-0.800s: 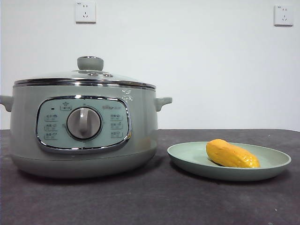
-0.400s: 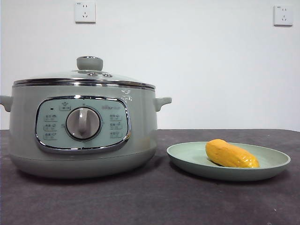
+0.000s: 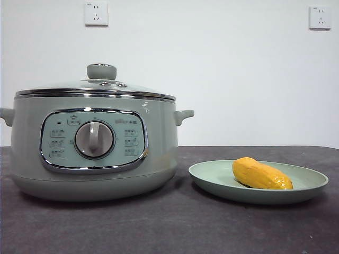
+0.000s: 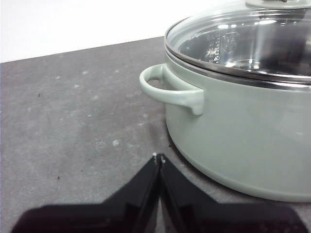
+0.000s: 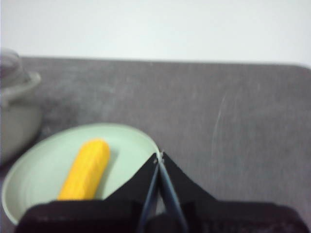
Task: Take the corn out from the steamer,put the corn on the plate,close the lid
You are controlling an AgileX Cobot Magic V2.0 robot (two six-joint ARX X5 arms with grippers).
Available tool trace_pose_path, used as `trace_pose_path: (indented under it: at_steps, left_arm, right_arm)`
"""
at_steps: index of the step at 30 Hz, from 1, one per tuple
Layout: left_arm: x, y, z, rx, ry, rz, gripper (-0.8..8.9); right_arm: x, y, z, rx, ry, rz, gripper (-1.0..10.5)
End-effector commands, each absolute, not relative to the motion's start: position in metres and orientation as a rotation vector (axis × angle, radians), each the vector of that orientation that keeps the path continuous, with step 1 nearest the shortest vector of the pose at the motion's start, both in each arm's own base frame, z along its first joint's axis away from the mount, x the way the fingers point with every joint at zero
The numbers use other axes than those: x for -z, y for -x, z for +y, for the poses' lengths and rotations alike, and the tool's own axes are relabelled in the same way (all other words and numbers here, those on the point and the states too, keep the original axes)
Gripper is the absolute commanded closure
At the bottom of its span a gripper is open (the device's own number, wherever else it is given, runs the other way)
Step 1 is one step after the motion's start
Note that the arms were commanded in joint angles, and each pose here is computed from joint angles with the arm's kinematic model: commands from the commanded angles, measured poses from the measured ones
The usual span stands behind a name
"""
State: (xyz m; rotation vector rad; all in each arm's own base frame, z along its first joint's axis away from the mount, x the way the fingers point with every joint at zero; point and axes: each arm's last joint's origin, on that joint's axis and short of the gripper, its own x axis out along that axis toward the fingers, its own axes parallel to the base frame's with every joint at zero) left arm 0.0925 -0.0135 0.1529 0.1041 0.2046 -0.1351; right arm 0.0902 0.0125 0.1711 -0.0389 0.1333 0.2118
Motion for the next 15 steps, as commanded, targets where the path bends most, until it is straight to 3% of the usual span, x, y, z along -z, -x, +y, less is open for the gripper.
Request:
trace_pose_path:
  at_steps: [1,15]
  left_arm:
    - [-0.1486,-0.0931,-0.0133,0.133,-0.100,0.213,8.16]
    - [-0.1486,-0.0931,-0.0133,0.133,-0.100,0.213,8.16]
  right_arm:
    - [-0.1593,-0.0923,0.0127,-0.213,0.045,0.161,9.5]
    - [-0.1500,-0.0934,0.0127,-0.207,0.043,0.199,9.5]
